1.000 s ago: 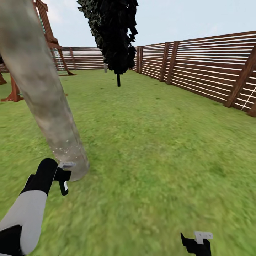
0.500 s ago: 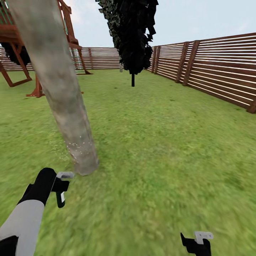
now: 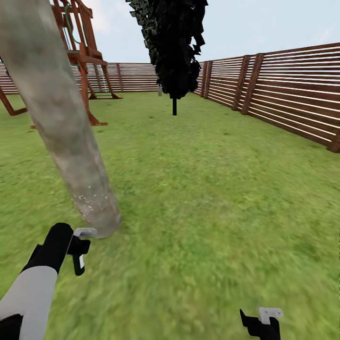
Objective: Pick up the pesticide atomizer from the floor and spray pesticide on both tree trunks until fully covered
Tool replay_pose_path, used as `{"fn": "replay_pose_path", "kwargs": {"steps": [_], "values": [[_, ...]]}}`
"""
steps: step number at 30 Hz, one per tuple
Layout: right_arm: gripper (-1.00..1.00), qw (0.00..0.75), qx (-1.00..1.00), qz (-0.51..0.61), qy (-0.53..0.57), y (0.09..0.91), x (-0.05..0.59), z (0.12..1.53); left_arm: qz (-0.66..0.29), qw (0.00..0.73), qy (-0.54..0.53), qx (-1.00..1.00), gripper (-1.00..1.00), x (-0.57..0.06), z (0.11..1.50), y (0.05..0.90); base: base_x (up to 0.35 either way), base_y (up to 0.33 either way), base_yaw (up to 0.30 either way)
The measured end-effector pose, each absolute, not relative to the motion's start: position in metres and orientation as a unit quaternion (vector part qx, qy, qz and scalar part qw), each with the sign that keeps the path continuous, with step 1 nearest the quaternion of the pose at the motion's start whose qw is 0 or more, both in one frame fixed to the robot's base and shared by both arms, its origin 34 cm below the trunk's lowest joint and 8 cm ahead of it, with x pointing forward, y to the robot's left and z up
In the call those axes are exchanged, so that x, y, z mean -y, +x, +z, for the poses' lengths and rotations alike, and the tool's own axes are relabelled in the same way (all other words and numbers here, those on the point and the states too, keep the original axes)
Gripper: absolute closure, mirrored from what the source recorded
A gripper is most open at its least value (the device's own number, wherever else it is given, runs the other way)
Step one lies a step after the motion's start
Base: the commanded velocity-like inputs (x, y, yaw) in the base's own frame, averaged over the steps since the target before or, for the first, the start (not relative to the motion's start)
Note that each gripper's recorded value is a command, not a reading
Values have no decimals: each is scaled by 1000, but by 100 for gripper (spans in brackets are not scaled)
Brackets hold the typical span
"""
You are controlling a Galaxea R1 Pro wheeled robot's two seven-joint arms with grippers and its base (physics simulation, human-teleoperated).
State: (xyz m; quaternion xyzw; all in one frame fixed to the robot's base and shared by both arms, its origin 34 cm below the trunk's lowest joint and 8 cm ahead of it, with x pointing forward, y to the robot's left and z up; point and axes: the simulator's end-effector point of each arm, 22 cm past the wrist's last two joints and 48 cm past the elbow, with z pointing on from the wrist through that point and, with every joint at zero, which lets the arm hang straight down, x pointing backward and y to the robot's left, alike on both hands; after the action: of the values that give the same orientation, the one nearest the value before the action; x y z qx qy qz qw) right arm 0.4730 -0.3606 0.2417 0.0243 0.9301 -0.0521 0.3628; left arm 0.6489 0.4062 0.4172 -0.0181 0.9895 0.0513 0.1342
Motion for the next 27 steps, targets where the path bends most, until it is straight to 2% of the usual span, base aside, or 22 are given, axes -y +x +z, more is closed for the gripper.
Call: {"fn": "replay_pose_path", "kwargs": {"steps": [9,19,27], "values": [[-100,363,-930,-52,24,473,360,242,106,151,-53,-981,100,-462,425,645,170,-244,0],[-100,363,-930,-52,24,473,360,241,97,152,-50,-982,100,-443,419,648,97,-262,240],[-100,363,-930,-51,24,473,360,242,96,152,-51,-982,100,-441,419,649,95,-257,33]]}}
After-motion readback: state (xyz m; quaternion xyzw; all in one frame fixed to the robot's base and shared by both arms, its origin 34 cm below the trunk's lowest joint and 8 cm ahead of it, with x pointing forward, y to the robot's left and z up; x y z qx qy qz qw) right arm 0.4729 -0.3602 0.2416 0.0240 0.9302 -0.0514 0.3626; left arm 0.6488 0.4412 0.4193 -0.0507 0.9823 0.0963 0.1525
